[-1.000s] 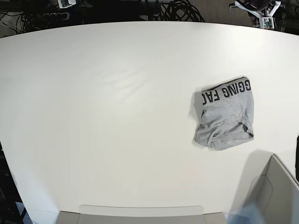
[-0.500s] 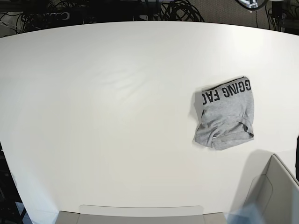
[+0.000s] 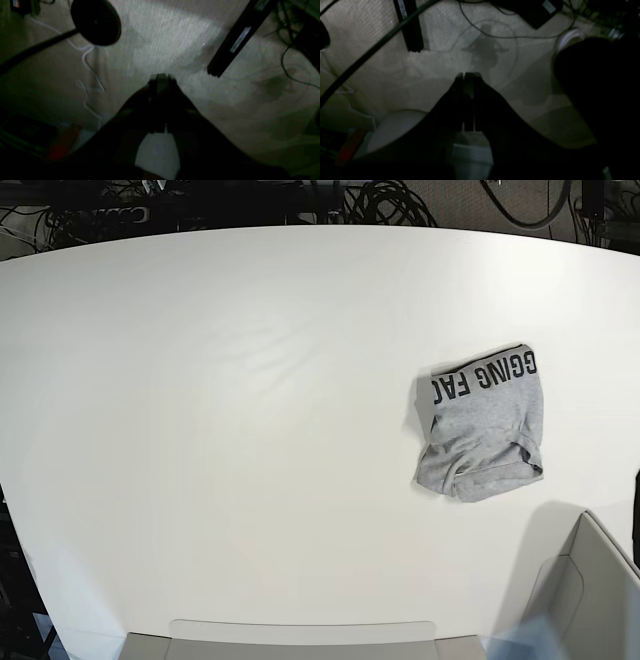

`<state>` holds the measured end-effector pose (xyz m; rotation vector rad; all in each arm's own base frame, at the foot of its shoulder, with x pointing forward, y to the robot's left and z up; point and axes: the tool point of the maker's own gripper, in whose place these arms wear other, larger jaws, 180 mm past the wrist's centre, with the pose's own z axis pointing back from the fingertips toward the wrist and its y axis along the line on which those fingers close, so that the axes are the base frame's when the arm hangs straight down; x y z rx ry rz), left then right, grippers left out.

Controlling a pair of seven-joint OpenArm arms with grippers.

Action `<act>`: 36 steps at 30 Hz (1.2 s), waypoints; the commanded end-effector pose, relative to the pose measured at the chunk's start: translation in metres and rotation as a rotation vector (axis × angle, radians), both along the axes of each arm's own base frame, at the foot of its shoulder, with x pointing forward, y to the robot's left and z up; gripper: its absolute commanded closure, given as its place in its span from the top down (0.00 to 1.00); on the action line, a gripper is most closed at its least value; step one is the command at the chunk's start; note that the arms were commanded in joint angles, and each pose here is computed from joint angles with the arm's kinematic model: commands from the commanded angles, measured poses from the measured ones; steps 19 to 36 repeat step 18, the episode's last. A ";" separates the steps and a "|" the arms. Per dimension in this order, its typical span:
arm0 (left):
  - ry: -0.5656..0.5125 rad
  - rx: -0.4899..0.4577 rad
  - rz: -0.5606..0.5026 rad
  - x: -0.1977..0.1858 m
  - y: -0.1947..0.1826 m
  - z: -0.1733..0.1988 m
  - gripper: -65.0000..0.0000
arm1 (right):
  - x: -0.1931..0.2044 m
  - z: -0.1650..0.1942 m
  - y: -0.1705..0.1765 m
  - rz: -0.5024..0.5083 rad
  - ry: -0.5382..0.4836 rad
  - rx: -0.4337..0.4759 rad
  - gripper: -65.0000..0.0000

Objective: Fold the T-shirt properly

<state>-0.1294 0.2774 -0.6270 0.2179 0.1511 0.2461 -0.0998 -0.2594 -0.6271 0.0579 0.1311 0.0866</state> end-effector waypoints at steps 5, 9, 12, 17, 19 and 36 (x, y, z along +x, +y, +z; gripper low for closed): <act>-0.034 0.050 -0.051 0.017 0.025 0.001 0.00 | 0.007 0.002 -0.040 0.028 -0.004 -0.170 0.00; -0.087 0.101 -0.071 0.031 0.053 0.008 0.00 | 0.011 0.005 -0.058 0.149 0.011 -0.241 0.00; -0.104 0.111 -0.078 0.036 0.058 0.009 0.00 | 0.004 0.007 -0.062 0.270 0.038 -0.228 0.00; -0.114 0.103 -0.075 0.042 0.051 0.006 0.00 | 0.003 0.007 -0.060 0.320 0.046 -0.216 0.00; -0.126 0.091 -0.070 0.050 0.044 0.002 0.00 | 0.007 0.006 -0.060 0.322 0.041 -0.216 0.00; -0.126 0.091 -0.070 0.050 0.044 0.002 0.00 | 0.007 0.006 -0.060 0.322 0.041 -0.216 0.00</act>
